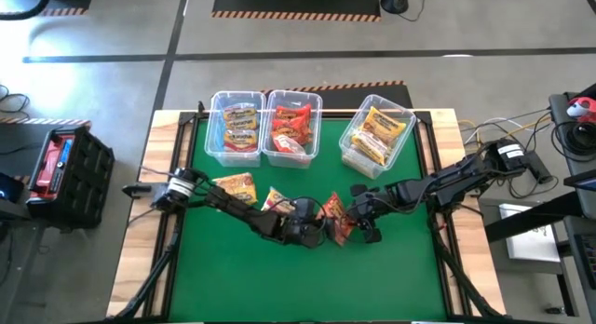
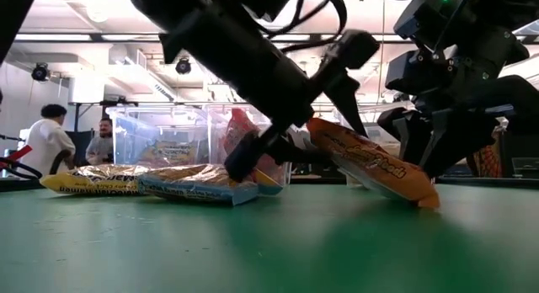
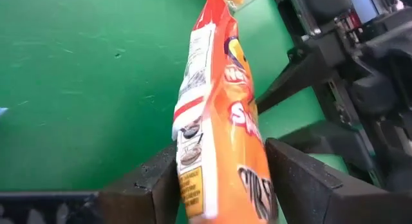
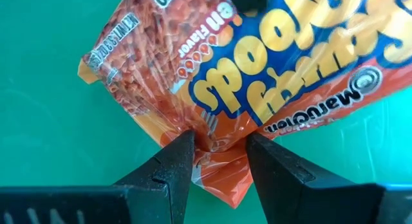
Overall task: Sort Maruchan noodles
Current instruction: Put the orange noodle pack into the top center transparent bin
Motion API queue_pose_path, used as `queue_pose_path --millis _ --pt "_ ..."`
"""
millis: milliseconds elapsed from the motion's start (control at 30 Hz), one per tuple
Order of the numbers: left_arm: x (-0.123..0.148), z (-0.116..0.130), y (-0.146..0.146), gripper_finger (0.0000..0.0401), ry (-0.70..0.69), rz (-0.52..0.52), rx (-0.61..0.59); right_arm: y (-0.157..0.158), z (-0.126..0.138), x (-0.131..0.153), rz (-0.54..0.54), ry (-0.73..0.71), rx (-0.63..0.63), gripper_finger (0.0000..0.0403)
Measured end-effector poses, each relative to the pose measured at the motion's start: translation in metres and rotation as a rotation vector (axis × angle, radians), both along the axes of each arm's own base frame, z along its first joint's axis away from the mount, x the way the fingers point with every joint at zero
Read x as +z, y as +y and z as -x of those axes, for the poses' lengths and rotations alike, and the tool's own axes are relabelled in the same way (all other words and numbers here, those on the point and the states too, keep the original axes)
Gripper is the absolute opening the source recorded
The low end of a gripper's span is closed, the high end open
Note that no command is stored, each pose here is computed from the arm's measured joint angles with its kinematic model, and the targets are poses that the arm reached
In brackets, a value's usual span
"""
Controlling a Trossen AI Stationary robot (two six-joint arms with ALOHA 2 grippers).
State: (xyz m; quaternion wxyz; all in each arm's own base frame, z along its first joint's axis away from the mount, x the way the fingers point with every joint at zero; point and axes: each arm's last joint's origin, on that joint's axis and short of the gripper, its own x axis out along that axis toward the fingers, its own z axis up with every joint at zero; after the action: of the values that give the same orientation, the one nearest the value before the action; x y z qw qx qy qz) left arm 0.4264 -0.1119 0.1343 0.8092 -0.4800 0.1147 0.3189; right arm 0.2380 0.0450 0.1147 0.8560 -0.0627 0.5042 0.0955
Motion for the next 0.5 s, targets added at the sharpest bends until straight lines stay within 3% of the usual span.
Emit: queue_pose_path --millis 500 --pt "-0.01 -0.008 0.001 0.015 -0.027 0.052 -0.029 0.0 -0.001 0.011 -0.004 -0.064 -0.005 0.0141"
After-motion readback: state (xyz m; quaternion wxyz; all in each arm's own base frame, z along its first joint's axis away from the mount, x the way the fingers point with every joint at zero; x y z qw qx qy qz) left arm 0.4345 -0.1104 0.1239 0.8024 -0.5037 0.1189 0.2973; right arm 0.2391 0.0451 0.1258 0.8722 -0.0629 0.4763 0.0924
